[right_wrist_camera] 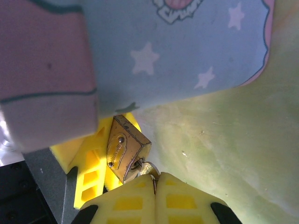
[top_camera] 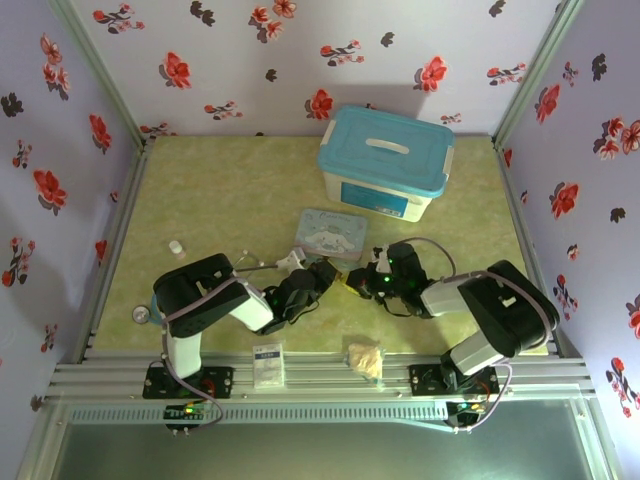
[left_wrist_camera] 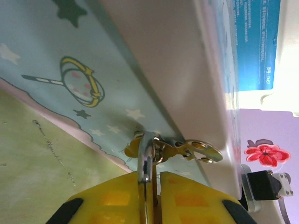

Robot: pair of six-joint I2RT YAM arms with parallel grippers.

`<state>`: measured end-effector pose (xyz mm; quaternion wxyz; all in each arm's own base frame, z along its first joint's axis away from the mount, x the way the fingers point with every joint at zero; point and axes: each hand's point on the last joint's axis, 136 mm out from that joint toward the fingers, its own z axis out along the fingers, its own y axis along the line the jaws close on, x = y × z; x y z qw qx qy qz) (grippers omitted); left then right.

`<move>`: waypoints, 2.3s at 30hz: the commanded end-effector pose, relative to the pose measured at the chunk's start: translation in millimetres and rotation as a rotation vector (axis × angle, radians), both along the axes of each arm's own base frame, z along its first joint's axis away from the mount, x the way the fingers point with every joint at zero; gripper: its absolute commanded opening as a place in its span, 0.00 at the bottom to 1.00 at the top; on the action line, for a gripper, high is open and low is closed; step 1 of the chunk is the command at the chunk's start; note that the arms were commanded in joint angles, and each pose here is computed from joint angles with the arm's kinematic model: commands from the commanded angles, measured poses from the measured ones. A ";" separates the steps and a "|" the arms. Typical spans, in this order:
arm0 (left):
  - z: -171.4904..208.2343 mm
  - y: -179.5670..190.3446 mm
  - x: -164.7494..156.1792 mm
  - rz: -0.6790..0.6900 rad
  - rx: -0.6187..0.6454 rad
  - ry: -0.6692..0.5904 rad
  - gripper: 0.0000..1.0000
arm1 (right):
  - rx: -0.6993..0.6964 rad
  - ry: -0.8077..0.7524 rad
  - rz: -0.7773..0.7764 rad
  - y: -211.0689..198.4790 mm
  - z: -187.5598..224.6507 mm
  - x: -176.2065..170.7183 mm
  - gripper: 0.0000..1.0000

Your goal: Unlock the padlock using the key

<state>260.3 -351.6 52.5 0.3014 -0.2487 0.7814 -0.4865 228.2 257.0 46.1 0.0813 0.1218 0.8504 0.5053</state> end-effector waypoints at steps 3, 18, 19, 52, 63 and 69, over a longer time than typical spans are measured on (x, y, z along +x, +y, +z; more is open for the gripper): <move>10.9 -25.8 -26.2 -0.148 -0.059 -0.012 0.00 | -0.015 -0.182 0.052 11.8 34.7 18.6 0.26; 18.7 -5.2 -22.6 -0.114 -0.022 -0.028 0.00 | -0.750 -0.537 0.318 -29.6 12.2 -12.2 0.38; 20.1 -5.3 -22.4 -0.113 -0.026 -0.030 0.00 | -0.756 -0.560 0.331 -27.9 13.1 -13.0 0.38; 28.9 -7.8 -25.7 -0.124 -0.065 -0.021 0.00 | -0.961 -0.964 0.415 6.8 -2.5 -9.7 0.14; 8.5 -2.1 -29.3 -0.125 -0.019 0.011 0.06 | -0.707 -0.931 0.479 32.6 1.9 -34.5 0.03; -2.5 1.2 -30.8 -0.131 0.011 0.024 0.15 | -0.533 -0.841 0.448 34.5 5.7 -35.3 0.02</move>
